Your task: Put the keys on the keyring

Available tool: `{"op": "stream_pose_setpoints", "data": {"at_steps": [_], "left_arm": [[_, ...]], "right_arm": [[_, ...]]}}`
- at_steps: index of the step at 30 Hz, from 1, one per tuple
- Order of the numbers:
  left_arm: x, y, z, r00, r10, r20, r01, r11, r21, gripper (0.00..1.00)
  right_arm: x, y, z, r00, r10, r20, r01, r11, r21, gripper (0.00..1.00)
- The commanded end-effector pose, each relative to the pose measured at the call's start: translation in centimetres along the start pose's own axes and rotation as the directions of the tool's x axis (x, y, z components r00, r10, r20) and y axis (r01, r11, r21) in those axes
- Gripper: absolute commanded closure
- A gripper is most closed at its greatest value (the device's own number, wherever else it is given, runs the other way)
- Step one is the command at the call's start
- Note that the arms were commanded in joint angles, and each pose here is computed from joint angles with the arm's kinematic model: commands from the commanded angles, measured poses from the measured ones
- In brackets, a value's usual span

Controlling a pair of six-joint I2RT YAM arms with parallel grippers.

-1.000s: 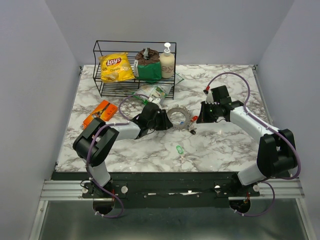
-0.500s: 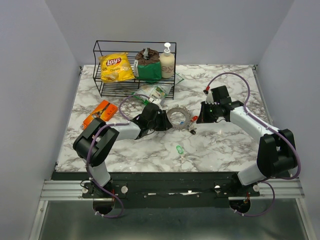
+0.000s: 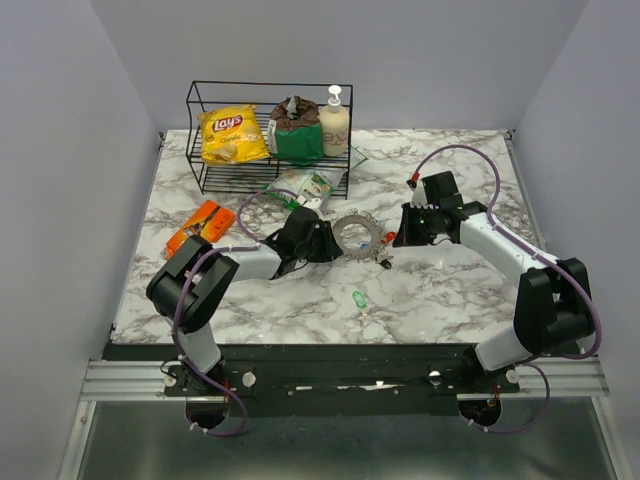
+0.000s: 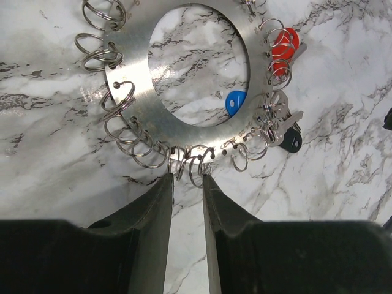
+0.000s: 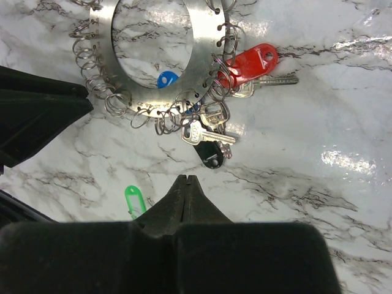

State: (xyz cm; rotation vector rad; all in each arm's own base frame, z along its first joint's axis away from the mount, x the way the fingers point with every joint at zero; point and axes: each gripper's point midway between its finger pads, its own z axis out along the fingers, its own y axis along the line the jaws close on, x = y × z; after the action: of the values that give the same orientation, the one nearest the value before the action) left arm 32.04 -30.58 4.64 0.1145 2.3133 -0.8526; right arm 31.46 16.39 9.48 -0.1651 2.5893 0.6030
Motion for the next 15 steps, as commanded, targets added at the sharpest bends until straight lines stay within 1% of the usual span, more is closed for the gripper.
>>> {"op": "stream_pose_setpoints", "data": {"at_steps": [1,15], "left_arm": [[0.80,0.98,0.63,1.000,0.024,-0.010,-0.024,0.999,-0.033,0.65],[1.43,1.18,1.34,1.000,0.025,-0.011,-0.025,0.999,-0.025,0.66]], "right_arm": [[0.27,0.24,0.32,1.000,-0.013,-0.010,0.013,1.000,-0.016,0.98],[0.59,0.10,0.38,1.000,-0.013,-0.016,0.013,1.000,-0.011,0.98]]}}
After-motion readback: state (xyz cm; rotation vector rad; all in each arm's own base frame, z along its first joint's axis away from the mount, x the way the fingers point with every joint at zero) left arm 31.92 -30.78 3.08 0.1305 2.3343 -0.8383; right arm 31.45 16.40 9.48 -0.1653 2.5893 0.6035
